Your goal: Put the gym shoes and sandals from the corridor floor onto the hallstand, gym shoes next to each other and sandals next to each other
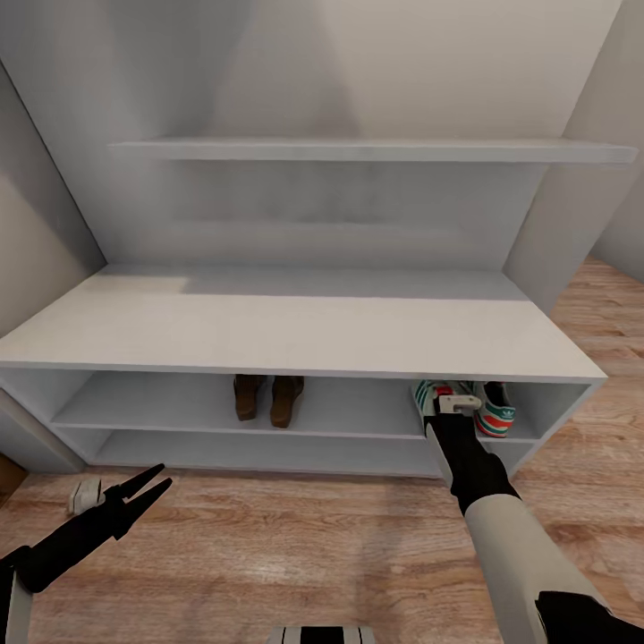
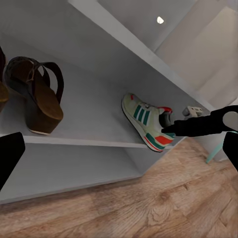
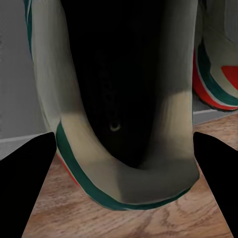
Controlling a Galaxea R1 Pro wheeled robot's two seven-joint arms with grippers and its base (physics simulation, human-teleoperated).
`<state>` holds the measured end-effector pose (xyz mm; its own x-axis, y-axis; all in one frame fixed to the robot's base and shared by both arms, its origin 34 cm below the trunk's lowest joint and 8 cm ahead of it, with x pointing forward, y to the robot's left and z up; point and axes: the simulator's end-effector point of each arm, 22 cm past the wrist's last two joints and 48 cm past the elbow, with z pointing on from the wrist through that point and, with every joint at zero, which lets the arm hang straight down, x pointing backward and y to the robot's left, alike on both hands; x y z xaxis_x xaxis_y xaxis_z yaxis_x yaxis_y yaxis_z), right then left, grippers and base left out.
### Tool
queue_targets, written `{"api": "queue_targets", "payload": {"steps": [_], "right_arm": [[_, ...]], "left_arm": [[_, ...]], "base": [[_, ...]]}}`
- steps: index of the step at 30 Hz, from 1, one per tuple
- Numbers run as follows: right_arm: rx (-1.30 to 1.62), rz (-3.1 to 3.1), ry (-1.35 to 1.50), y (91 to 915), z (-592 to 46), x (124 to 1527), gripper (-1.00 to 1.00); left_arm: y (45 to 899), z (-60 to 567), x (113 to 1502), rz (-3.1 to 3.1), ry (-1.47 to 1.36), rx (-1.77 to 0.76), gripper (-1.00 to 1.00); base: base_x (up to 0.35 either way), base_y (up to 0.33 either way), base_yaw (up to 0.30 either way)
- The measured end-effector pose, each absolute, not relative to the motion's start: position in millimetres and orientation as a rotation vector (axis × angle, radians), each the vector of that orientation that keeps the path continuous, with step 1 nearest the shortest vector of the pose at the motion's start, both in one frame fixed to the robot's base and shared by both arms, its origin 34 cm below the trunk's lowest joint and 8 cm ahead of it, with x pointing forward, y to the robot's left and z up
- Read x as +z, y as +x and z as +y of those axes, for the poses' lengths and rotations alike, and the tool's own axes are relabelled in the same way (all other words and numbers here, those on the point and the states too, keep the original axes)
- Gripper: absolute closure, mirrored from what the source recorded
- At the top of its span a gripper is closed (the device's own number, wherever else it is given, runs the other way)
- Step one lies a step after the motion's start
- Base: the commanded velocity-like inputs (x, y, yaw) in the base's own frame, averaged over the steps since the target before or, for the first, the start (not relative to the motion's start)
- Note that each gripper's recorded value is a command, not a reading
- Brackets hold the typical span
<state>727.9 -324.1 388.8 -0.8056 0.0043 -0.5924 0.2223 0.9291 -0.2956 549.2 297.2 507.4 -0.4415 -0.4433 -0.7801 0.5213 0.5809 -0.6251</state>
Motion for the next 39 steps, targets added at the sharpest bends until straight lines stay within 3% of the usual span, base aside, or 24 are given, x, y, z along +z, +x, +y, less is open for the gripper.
{"api": "queue_targets", "payload": {"steps": [12,39], "right_arm": [[-0.472,2.470,0.161,728.1,-324.0,388.8,1.00],[-0.472,2.469,0.159,728.2,-324.0,389.0,1.00]], "left_arm": [[549.2,297.2,507.4,1.710,0.065,-1.092,-1.00],[549.3,297.3,507.6,1.710,0.066,-1.091,-1.00]], "base": [[0.113,-0.028,0.000],[0.011,-0.007,0.000]]}}
